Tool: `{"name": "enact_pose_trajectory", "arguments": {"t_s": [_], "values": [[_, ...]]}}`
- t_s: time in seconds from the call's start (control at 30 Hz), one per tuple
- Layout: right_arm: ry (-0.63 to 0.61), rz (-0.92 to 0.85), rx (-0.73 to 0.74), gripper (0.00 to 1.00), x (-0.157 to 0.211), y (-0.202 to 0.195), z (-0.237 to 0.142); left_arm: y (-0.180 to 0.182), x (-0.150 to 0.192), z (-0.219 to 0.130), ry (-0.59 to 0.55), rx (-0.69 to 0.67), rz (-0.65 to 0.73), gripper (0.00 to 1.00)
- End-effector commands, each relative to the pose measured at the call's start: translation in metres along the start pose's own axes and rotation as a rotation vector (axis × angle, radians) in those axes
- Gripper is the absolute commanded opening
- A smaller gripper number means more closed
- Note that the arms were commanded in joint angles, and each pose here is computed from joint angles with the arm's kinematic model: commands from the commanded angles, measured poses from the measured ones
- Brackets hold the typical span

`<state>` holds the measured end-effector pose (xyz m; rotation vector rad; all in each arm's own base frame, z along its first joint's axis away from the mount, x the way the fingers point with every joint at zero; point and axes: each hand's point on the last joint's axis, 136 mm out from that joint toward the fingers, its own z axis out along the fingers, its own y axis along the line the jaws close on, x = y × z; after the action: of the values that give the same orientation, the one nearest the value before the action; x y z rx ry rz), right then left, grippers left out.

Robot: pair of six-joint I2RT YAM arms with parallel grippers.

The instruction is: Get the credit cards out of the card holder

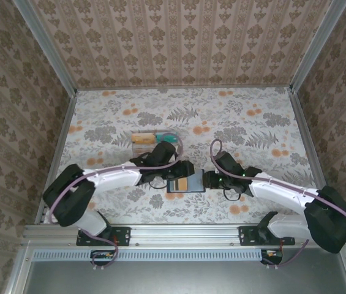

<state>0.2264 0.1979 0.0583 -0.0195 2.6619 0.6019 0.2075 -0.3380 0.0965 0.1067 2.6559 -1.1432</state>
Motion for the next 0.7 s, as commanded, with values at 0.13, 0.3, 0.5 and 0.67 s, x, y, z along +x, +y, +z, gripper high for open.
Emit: {"name": "enact_pose_trajectory", "arguments": {"t_s": [0.13, 0.3, 0.5, 0.67], "values": [[0.021, -0.007, -0.178, 0.28, -0.022, 0.054, 0.004, 0.068, 0.017, -0.024, 0.033, -0.275, 0.001, 0.01], [0.086, 0.036, -0.225, 0.2, -0.018, 0.065, 0.023, 0.082, 0.024, -0.015, 0.065, -0.312, -0.005, 0.0], [0.131, 0.085, -0.247, 0.18, -0.015, 0.066, 0.039, 0.089, 0.03, -0.002, 0.102, -0.313, -0.004, 0.0], [0.16, 0.107, -0.252, 0.19, -0.012, 0.066, 0.048, 0.097, 0.035, 0.002, 0.118, -0.328, -0.015, 0.0]]}}
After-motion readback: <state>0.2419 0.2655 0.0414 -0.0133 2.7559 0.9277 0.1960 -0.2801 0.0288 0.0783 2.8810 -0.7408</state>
